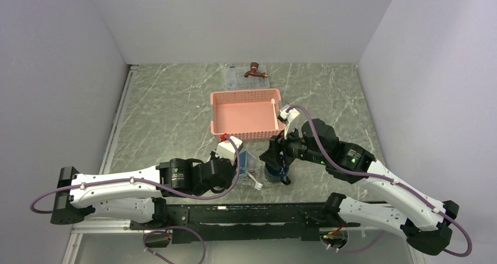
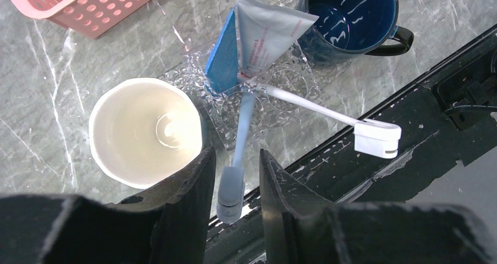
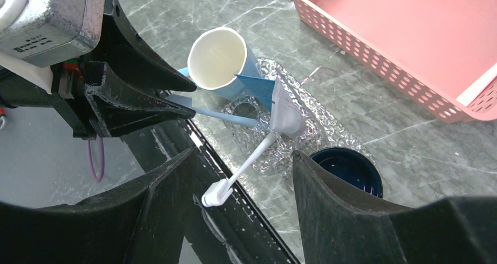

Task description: Prepare toiletry sets of a toothbrush and toothpaste on the tray

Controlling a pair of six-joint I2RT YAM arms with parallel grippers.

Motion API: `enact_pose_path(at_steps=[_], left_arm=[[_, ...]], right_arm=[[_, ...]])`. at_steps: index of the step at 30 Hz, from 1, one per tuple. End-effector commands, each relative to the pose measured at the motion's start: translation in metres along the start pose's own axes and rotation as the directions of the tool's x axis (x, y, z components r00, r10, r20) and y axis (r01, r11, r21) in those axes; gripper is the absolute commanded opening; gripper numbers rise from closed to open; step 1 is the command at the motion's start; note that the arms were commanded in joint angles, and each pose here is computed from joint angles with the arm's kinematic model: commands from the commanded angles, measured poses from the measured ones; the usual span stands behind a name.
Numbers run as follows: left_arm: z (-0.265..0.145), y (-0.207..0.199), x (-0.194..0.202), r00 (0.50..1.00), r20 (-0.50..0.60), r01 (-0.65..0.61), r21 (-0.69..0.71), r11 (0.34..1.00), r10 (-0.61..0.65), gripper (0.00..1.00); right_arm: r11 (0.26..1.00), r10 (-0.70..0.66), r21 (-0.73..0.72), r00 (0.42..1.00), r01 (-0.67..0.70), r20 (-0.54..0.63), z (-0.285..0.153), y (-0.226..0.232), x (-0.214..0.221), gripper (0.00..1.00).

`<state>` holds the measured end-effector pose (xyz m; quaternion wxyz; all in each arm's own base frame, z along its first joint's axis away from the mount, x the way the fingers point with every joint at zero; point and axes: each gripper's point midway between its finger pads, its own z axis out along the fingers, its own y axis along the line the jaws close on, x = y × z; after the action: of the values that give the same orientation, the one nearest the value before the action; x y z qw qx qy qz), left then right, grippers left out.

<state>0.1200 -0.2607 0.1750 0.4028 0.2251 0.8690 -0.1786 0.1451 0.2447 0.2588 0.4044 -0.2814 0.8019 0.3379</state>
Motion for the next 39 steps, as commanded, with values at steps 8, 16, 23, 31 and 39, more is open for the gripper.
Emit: enact_pose_path(at_steps=[8,16,23,31,39], left_arm=[[-0.023,-0.008,-0.037,0.998,0.055,-0.033,0.034,0.999,0.031,0.58],[-0.032,0.008,-0.070,0.997,0.058,-0.059,0.025,0.998,0.057,0.77],[-0.033,0.052,-0.098,0.996,0.094,-0.011,-0.037,0.999,0.015,0.99],[-0.049,0.117,-0.120,0.988,0.155,0.045,-0.172,0.984,-0.018,0.99],[-0.055,0.177,-0.116,0.981,0.179,0.124,-0.281,0.952,-0.075,0.99]], right_arm=[[0.987,0.016,0.156,0.996,-0.029,0.086,-0.003,-0.023,-0.027,0.68],[0.938,0.018,0.345,0.997,-0.042,0.074,-0.002,-0.057,-0.038,0.73],[0.899,0.088,0.418,0.990,-0.128,0.114,-0.005,-0.101,-0.053,0.75],[0.793,0.097,0.579,0.978,-0.187,0.184,-0.019,-0.159,-0.059,0.86],[0.669,0.158,0.677,0.949,-0.306,0.272,-0.039,-0.215,-0.048,0.89]])
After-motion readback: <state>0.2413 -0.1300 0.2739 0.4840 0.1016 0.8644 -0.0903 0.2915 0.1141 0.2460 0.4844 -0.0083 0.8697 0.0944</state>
